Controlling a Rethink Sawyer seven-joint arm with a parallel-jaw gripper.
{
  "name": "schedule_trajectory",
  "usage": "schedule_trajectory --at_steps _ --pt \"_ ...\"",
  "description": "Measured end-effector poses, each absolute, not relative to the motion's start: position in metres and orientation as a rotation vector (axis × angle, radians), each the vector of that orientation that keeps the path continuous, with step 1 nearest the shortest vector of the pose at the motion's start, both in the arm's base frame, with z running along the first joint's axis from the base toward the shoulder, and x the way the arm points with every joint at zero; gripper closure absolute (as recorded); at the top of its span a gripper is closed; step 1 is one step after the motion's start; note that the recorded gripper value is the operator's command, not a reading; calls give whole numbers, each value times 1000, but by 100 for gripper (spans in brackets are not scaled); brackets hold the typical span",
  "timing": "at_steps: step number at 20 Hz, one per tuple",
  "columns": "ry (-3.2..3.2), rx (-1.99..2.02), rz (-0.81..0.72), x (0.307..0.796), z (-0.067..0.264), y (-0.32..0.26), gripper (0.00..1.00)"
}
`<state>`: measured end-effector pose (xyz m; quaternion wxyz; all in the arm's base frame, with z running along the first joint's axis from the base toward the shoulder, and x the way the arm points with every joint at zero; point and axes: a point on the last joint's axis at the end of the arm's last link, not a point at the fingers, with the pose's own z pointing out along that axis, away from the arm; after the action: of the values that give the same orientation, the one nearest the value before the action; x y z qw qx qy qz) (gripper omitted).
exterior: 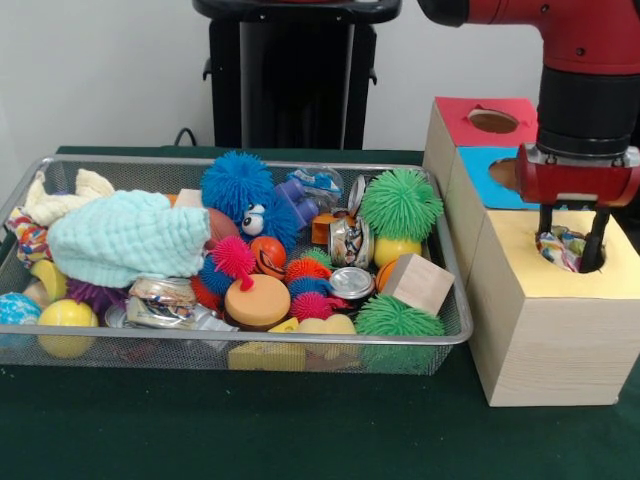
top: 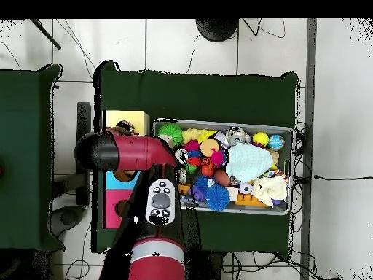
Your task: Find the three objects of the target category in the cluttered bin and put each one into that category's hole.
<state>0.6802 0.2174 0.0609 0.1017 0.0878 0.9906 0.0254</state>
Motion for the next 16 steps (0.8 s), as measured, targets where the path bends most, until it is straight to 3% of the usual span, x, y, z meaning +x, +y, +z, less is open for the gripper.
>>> schedule_trajectory --at_steps 16 --pt "2978 193 36 651 97 242 0"
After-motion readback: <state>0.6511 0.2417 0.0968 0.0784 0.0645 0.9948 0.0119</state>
